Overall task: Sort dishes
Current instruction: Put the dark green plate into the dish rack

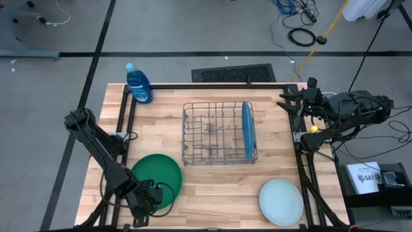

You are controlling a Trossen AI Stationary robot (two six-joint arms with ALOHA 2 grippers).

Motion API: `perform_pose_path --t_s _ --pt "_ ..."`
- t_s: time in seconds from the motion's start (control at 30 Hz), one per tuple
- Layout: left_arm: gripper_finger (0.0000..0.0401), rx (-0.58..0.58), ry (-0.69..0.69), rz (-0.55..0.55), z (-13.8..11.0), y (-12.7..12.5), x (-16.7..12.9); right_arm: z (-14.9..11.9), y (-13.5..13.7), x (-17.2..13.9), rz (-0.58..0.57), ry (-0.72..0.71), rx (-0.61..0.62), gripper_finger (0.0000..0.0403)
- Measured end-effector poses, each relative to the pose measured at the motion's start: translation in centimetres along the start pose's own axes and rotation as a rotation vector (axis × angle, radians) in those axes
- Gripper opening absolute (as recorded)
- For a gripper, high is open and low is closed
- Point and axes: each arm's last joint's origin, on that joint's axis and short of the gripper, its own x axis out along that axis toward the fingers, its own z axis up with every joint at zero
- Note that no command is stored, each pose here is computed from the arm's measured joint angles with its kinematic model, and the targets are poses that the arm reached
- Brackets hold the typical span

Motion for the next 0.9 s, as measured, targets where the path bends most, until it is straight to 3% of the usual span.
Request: perform_pose_path --t_s 0.27,0.63,0.9 --pt "0.0011 -0.001 -0.084 0.033 0.2 0.1 -0.6 0.0 0.0 0.0 0.001 0.001 -0.004 0.0130" --pt "0.0152 -0.053 -0.008 0.061 0.1 0.2 1.5 0.0 0.0 0.0 0.001 0.001 -0.019 0.0130" --pt "0.0175 -0.054 0.062 0.108 -0.1 0.6 3.7 0.0 0.0 0.0 0.001 0.001 -0.034 0.0130"
